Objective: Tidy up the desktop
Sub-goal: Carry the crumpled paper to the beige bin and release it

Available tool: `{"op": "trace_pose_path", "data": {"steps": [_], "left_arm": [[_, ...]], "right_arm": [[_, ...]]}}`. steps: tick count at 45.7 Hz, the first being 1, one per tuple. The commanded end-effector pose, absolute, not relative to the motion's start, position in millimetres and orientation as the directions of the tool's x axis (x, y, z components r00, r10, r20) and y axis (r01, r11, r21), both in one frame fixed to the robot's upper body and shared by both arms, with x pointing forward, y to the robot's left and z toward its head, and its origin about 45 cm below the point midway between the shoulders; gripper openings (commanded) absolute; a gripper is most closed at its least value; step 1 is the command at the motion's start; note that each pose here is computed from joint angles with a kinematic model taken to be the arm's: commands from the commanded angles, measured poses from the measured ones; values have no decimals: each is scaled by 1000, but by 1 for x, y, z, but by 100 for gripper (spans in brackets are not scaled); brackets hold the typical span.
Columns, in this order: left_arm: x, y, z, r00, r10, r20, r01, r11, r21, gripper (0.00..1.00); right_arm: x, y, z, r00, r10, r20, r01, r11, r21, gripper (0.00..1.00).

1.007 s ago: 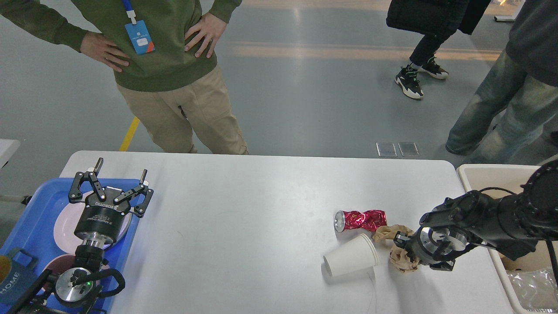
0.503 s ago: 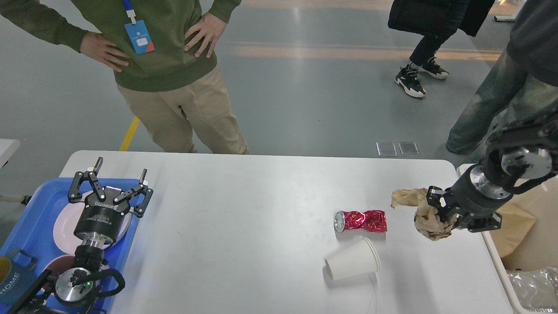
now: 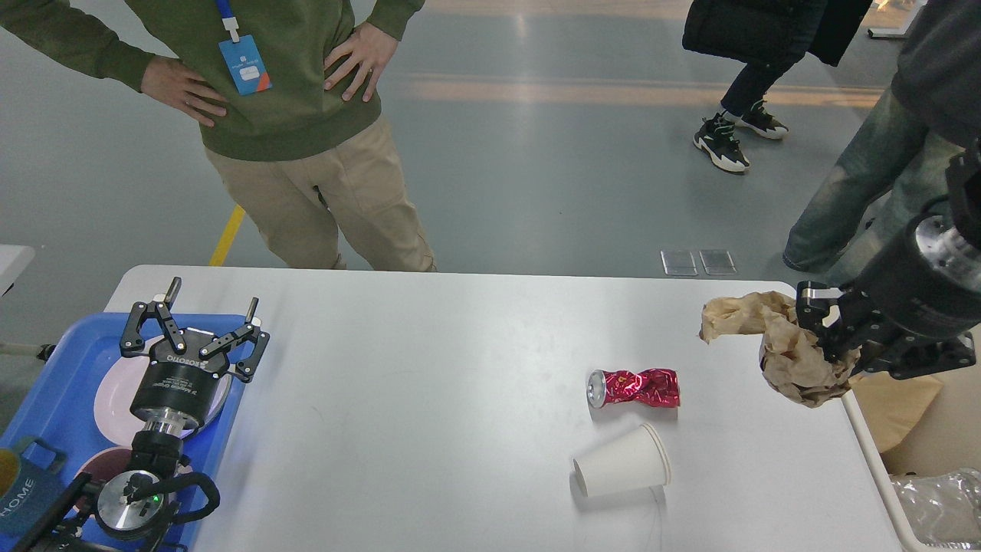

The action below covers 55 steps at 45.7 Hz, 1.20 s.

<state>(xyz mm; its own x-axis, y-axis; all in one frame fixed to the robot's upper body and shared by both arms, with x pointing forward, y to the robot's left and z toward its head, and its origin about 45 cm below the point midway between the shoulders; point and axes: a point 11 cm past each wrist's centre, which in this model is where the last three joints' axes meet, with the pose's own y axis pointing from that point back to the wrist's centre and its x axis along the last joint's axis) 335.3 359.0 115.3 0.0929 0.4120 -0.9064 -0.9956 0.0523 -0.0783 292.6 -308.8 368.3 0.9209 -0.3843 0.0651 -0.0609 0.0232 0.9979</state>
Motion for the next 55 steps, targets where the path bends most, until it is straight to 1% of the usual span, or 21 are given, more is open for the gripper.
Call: {"op": "trace_pose_path", "data": {"steps": [1,6,10,13,20,25,29,34,41,44,51,55], "left_arm": [[335,359,115,93,412,-906,-996,52,-78,97],[335,359,115,93,413,-906,-996,53,-78,97],[335,359,116,94,412,-906,-995,54,-79,97],[335,359,115,93,413,-906,-996,53,-78,97],[335,359,115,91,413,-906,-996,53,-76,97],[335,359,115,93,413,-906,-996,53,-78,97],[335,359,115,91,413,-906,-996,53,-76,97],[335,359,115,91,413,-906,-996,53,-76,97],[335,359,115,91,413,-906,-996,53,-76,97],[335,359,115,91,413,-906,-996,53,-76,97],[335,359,115,93,413,-906,-996,53,-78,97],[335,359,115,91,413,-906,-996,53,-76,97]], "right_arm": [[295,-336,370,885,-455,103,-91,48,995,0],[298,-381,371,811,-556,182,-139,118,983,0],[294,-427,355,726,-649,228,-159,164,974,0],[288,-461,340,673,-697,247,-151,198,969,0],[278,-540,316,591,-728,347,-135,335,933,0],[270,-579,273,524,-745,412,-122,413,902,0],[258,-596,228,495,-748,443,-98,458,883,0],[240,-617,181,447,-747,492,-79,515,853,0],[234,-618,118,432,-709,558,-94,580,809,0],[236,-608,90,448,-681,579,-113,600,792,0],[231,-586,48,471,-612,635,-158,649,744,0],[225,-577,34,466,-580,668,-184,676,714,0]]}}
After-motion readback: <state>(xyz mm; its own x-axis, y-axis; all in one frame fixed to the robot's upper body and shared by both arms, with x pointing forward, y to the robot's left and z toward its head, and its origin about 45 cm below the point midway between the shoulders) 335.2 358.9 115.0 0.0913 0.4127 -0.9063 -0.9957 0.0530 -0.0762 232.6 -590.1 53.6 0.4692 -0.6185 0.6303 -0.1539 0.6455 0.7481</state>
